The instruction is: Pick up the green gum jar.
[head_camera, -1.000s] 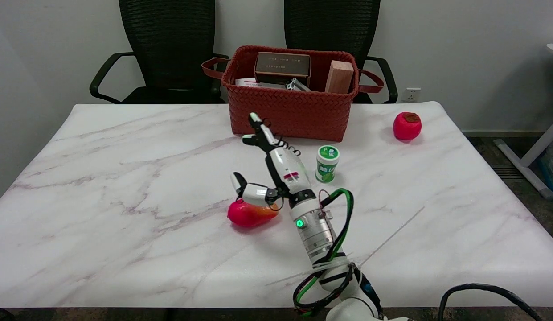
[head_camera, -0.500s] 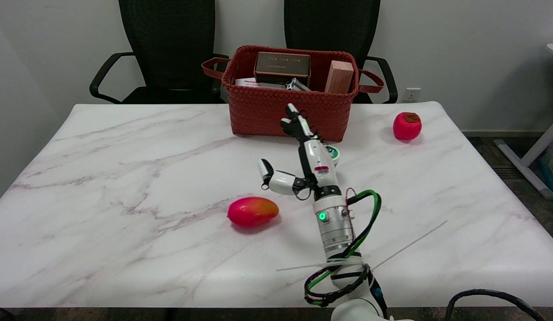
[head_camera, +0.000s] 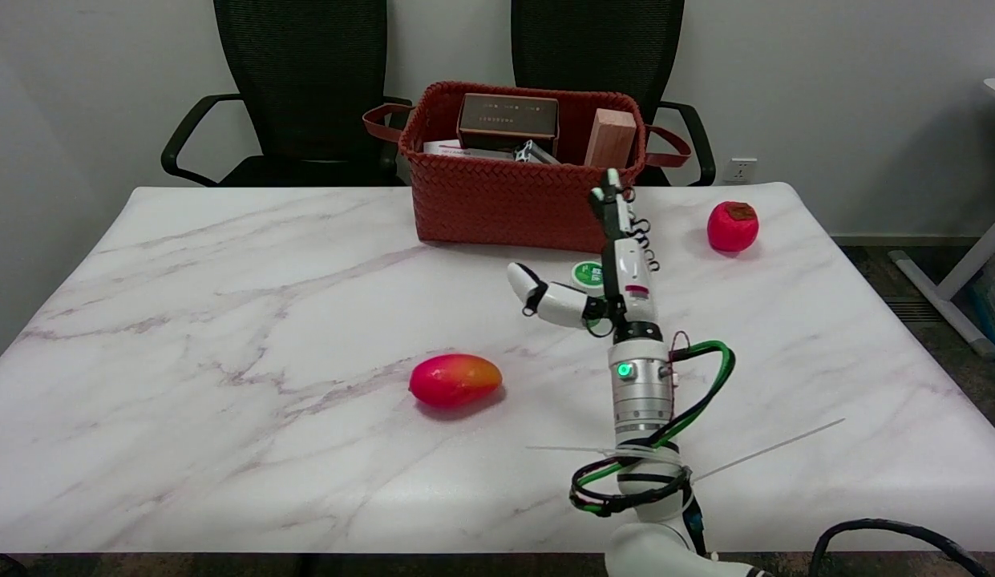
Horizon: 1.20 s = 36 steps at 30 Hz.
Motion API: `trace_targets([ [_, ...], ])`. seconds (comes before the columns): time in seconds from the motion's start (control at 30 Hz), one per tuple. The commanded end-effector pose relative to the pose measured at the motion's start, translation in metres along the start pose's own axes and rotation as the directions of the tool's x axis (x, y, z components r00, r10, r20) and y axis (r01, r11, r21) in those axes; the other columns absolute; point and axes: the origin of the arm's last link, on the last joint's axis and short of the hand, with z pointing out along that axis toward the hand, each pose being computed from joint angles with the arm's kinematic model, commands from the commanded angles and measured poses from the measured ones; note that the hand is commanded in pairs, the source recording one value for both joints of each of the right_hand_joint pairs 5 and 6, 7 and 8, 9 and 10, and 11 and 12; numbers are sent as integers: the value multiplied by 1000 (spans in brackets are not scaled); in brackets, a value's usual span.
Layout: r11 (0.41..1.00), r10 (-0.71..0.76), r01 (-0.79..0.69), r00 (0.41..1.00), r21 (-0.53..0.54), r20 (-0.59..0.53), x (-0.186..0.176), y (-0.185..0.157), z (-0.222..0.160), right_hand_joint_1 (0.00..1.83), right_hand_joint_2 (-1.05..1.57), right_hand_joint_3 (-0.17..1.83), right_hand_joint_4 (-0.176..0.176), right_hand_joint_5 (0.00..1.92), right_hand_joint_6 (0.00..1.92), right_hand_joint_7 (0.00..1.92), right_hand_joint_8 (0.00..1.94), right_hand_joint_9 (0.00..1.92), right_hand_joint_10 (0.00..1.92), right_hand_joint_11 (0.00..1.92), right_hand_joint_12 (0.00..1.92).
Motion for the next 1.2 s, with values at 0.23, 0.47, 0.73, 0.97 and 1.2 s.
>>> trace_targets([
  [0.23,963,180,-192,980,-191,-79,9,45,24,913,366,124,0,0,0,0,0,24,24,0,0],
  [0.47,956,189,-201,979,-212,-73,3,62,30,912,375,69,0,0,0,0,0,9,9,0,0],
  [0.73,946,196,-208,978,-249,-71,1,76,33,912,401,49,0,0,0,0,0,39,39,0,0],
  [0.97,937,189,-202,979,-286,-71,2,86,29,978,418,-8,0,0,0,0,0,47,47,0,0],
  [1.2,930,195,-195,980,-312,-30,-3,90,30,1058,453,37,0,0,0,0,0,44,44,0,0],
])
